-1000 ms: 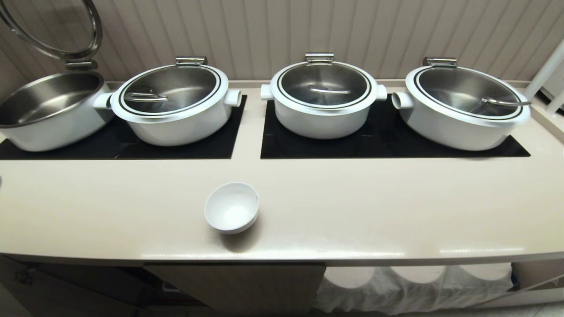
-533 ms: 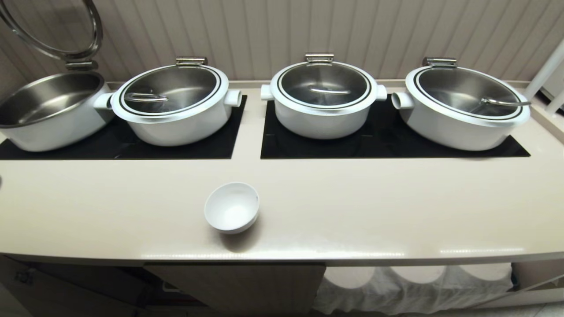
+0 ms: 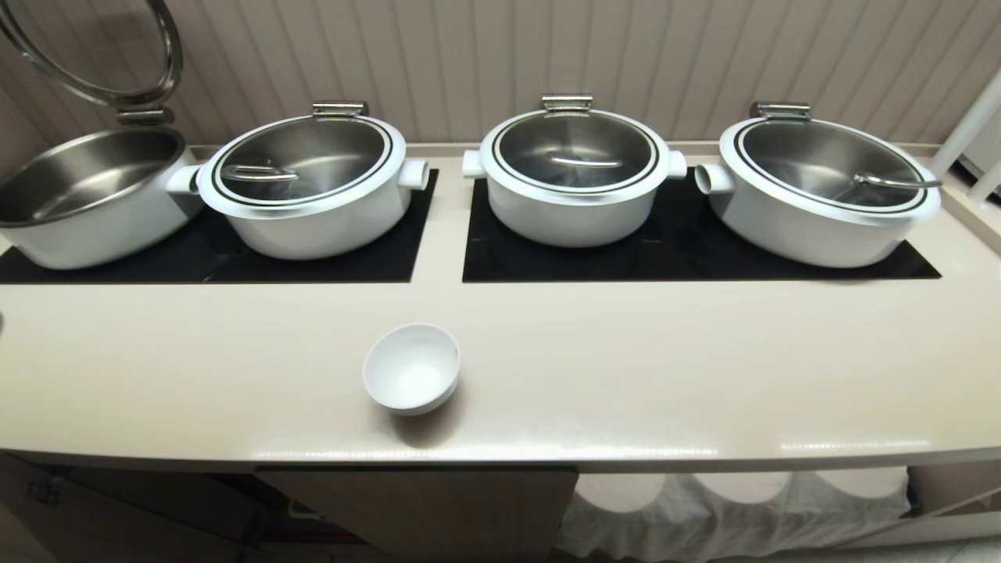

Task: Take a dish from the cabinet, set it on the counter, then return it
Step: Place it on the table

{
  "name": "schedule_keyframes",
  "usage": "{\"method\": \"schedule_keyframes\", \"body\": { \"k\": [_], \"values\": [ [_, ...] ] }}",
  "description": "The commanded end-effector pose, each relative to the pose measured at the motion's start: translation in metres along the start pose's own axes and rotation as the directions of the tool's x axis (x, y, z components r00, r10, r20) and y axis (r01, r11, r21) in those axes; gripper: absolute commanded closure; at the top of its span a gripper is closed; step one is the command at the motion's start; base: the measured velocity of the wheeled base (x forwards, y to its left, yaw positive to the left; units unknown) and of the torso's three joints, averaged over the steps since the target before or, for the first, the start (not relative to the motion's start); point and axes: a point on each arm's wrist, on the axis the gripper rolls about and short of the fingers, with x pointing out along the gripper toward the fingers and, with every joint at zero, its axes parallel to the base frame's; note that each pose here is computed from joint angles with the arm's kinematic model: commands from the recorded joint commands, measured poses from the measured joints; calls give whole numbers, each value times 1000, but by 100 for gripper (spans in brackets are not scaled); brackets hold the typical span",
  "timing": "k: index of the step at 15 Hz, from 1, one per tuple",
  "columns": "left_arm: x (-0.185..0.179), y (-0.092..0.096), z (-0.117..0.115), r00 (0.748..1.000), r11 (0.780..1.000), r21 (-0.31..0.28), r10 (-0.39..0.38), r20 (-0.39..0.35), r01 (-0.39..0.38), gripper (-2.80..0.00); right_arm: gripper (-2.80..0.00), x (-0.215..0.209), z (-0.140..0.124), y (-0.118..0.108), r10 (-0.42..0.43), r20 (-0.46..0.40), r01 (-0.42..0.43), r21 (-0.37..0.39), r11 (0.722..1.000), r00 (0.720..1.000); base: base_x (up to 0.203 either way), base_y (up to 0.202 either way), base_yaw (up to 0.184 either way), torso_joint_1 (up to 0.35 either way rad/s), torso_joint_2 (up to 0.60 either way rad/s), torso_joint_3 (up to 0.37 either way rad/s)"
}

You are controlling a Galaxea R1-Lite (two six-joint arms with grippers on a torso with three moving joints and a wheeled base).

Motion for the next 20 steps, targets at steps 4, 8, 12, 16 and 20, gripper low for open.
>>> {"method": "schedule_keyframes", "body": {
  "k": [4,8,12,16,20],
  "values": [
    [0,0,0,1000,1000,-10,0,1,0,0,0,0,0,0,0,0,0,-1,1000,1000,0,0,0,0,0,0],
    [0,0,0,1000,1000,-9,3,2,-3,0,0,0,0,0,0,0,0,-1,1000,1000,0,0,0,0,0,0],
    [0,0,0,1000,998,-66,12,-2,-12,0,0,0,0,0,0,2,0,1,1000,1000,0,0,0,0,0,0],
    [0,0,0,1000,999,-35,5,-1,-5,0,0,0,0,0,2,0,-2,1,1000,1000,0,0,0,0,0,0],
    [0,0,0,1000,999,-35,12,-1,-12,0,0,0,0,0,0,0,0,-1,1000,1000,0,0,0,0,0,0]
  ]
}}
